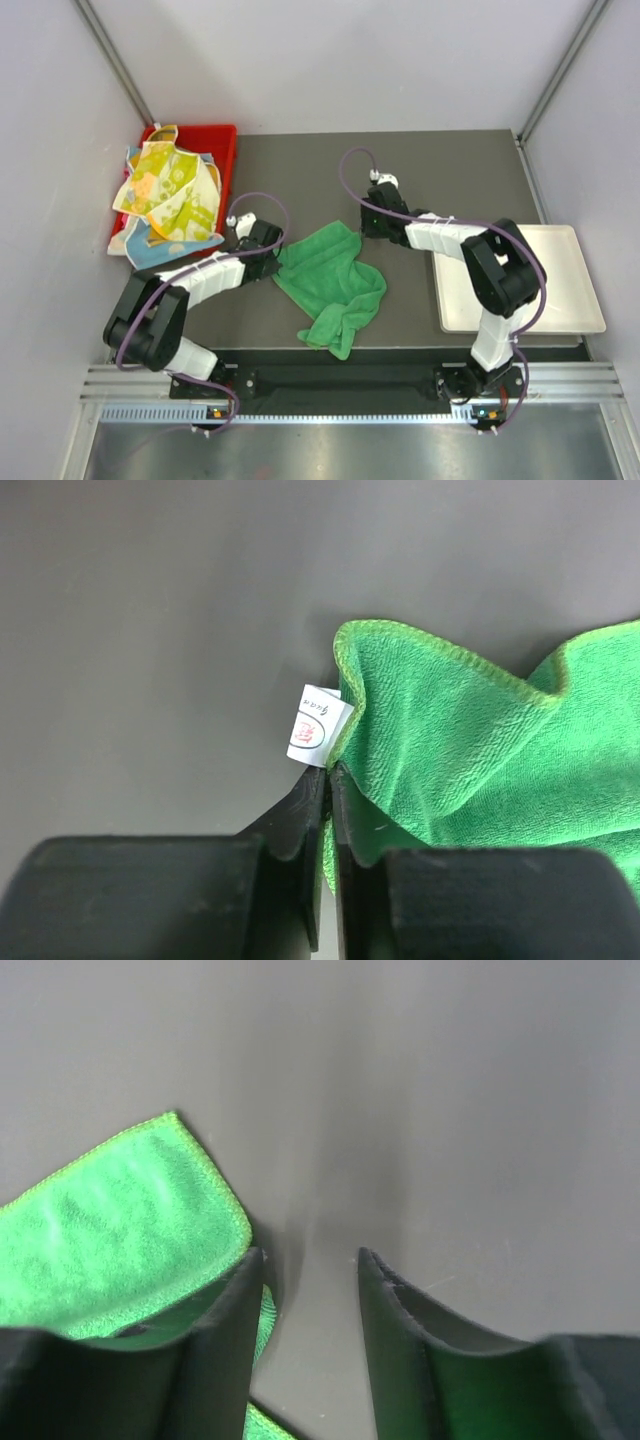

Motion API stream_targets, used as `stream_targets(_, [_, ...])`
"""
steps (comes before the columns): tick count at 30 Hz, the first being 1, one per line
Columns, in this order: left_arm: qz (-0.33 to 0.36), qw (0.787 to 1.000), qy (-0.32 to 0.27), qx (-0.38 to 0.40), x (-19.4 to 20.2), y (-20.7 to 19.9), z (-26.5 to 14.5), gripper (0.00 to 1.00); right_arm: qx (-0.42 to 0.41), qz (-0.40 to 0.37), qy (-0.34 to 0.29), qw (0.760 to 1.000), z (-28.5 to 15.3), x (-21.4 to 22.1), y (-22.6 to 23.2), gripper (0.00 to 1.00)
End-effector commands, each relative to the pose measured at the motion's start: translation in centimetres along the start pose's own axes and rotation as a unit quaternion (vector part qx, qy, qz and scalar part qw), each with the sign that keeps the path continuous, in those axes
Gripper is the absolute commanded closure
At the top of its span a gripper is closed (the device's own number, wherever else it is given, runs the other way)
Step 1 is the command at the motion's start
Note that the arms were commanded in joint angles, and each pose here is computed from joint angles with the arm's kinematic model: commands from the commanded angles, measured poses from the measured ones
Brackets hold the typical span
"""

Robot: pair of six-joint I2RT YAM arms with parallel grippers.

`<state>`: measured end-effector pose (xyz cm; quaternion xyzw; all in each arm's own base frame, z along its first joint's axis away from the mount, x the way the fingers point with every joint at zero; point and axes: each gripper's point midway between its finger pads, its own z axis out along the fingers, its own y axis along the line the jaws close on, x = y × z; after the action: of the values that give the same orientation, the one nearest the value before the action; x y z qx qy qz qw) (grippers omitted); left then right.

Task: Fold and stack the towels
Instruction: Flatten out the crumpled towel

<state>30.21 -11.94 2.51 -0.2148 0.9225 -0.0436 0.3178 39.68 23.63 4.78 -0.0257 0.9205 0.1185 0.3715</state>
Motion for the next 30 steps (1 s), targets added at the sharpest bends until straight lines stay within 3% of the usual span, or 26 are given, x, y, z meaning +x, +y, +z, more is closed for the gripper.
stream_targets(1, [-0.011, 1.000, -0.016, 0.008, -1.3, -0.3, -1.3, 0.87, -0.041, -0.017, -0.040, 0.998, -0.4, -3.6, 1.7, 0.55])
stream_targets(6, [-0.045, 0.998, -0.035, -0.033, -0.8, 3.0, -3.0, 0.85, -0.069, -0.050, -0.039, 0.996, 0.9, -5.2, 3.5, 0.52])
stream_targets(14, [-0.069, 0.996, -0.036, -0.030, 0.1, 4.1, -3.7, 0.87, -0.082, -0.085, -0.008, 0.993, 3.2, -4.8, 4.8, 0.51])
stream_targets(22, [-0.060, 0.994, -0.078, -0.041, -2.5, 3.6, -3.8, 0.50, -0.086, -0.120, 0.011, 0.989, 4.3, -3.9, 6.2, 0.46])
stream_targets(26, [-0.057, 0.992, -0.091, -0.060, -3.7, 3.3, -3.4, 0.40, -0.073, -0.130, 0.018, 0.989, 5.0, -3.4, 6.3, 0.45])
stream_targets(30, [-0.053, 0.993, -0.086, -0.059, -4.0, 2.5, -2.1, 0.38, -0.063, -0.132, 0.019, 0.989, 5.2, -3.2, 6.2, 0.44])
